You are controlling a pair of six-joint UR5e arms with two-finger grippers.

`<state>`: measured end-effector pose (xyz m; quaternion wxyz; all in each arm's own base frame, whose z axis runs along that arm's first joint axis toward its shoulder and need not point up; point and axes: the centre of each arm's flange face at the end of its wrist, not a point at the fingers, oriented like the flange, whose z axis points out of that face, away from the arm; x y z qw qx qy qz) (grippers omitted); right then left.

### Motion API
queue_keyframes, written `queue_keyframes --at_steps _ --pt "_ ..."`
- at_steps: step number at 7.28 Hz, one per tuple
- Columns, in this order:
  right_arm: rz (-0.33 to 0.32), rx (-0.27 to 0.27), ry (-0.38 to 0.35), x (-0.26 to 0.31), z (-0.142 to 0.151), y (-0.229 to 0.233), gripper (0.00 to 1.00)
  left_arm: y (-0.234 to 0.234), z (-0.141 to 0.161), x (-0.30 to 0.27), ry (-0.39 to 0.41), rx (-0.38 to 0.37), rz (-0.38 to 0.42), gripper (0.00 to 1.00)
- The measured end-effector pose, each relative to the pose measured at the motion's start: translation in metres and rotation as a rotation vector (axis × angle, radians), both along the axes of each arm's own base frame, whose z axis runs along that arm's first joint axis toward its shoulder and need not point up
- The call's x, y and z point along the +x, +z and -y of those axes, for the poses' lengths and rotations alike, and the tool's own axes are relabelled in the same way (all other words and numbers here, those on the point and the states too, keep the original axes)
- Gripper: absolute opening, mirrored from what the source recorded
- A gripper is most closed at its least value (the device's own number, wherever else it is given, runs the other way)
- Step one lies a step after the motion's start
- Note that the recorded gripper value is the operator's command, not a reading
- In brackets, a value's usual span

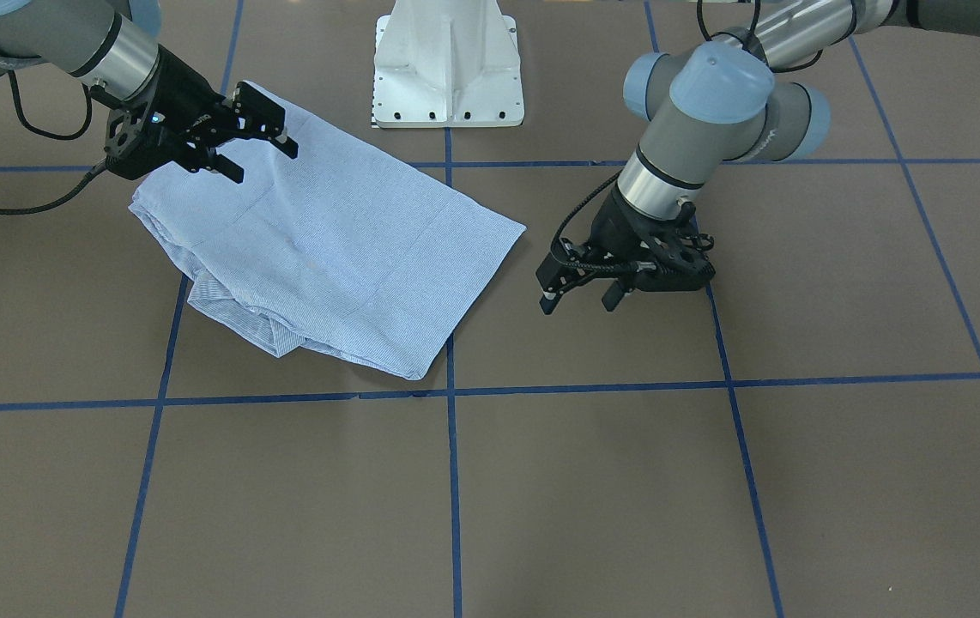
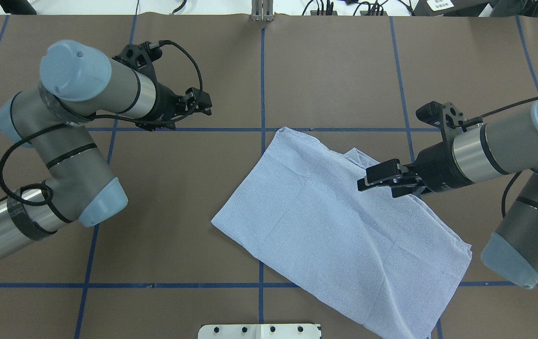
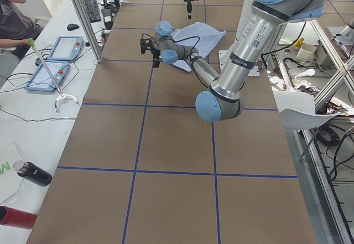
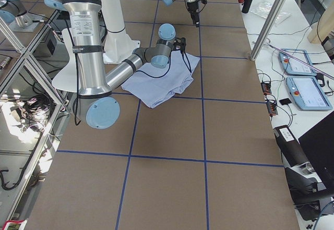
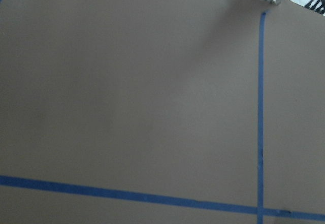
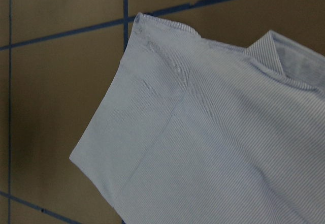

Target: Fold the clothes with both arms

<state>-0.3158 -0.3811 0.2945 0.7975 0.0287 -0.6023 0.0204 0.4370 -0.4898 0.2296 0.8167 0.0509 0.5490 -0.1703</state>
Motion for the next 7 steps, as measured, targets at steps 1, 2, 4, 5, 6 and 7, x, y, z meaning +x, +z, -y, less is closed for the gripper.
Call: queue_keyframes --at_steps 1,2,4,5,6,7 --pt "-0.003 0.017 0.059 0.009 0.012 -0.003 1.00 -0.011 -0.030 0.014 0.013 -0.077 -0.041 0.98" --pt "-0.002 0.025 0.094 0.018 0.020 -0.005 1.00 -0.017 -0.054 0.028 0.016 -0.154 -0.063 0.98" --pt "0.001 0.030 0.121 0.027 0.027 -0.006 1.00 -0.007 -0.092 0.062 -0.016 -0.246 -0.056 0.98" --pt "0.004 0.033 0.124 0.028 0.027 -0.008 1.00 0.005 -0.106 0.080 -0.029 -0.259 -0.030 0.98" --pt "0.007 0.035 0.124 0.028 0.027 -0.010 1.00 0.018 -0.114 0.095 -0.041 -0.263 -0.001 0.98" --pt "0.009 0.035 0.124 0.029 0.027 -0.010 1.00 0.026 -0.118 0.105 -0.045 -0.264 0.018 0.97"
